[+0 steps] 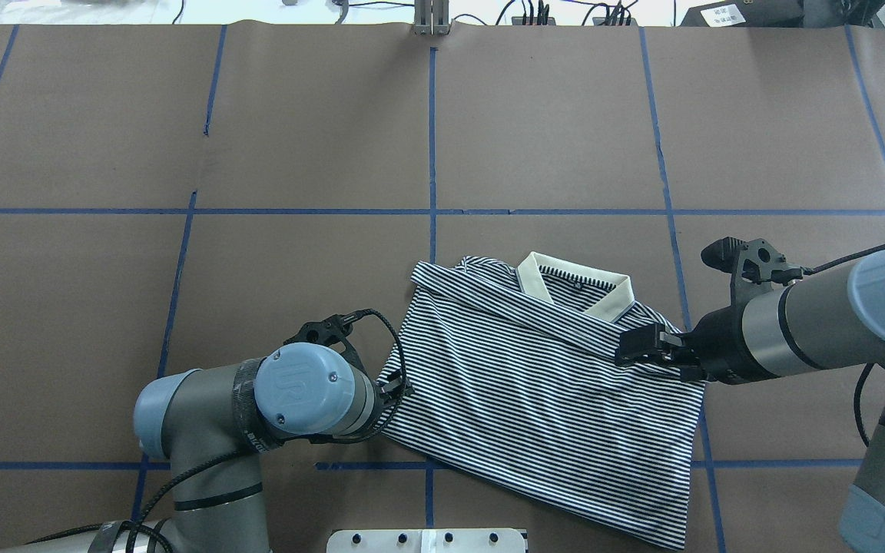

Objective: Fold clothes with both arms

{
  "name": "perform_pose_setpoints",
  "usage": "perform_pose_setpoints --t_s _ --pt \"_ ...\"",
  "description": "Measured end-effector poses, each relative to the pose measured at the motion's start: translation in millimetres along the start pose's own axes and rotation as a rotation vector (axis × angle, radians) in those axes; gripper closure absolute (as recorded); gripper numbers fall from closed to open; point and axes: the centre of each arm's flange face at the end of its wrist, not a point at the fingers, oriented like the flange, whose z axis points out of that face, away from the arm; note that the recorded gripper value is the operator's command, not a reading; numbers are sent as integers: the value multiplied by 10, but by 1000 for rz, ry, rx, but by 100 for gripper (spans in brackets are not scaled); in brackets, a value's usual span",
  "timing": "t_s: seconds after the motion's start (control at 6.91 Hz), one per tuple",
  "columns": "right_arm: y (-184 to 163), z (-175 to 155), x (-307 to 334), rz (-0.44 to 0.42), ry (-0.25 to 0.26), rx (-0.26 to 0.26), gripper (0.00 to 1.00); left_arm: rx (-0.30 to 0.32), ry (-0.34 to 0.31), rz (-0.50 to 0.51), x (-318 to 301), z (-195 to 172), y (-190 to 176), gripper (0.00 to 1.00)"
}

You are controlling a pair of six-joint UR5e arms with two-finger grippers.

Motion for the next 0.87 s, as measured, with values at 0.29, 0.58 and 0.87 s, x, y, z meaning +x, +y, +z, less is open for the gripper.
perform_pose_setpoints --t_s 0.29,0.58,0.87 --pt "-3 -1 4 1 1 1 0 -1 0 1 5 -12 13 100" --pt "-13 -6 2 3 0 4 0 -4 9 4 30 -52 31 100" --pt "-33 -14 9 6 0 8 0 -5 17 10 40 -207 34 100"
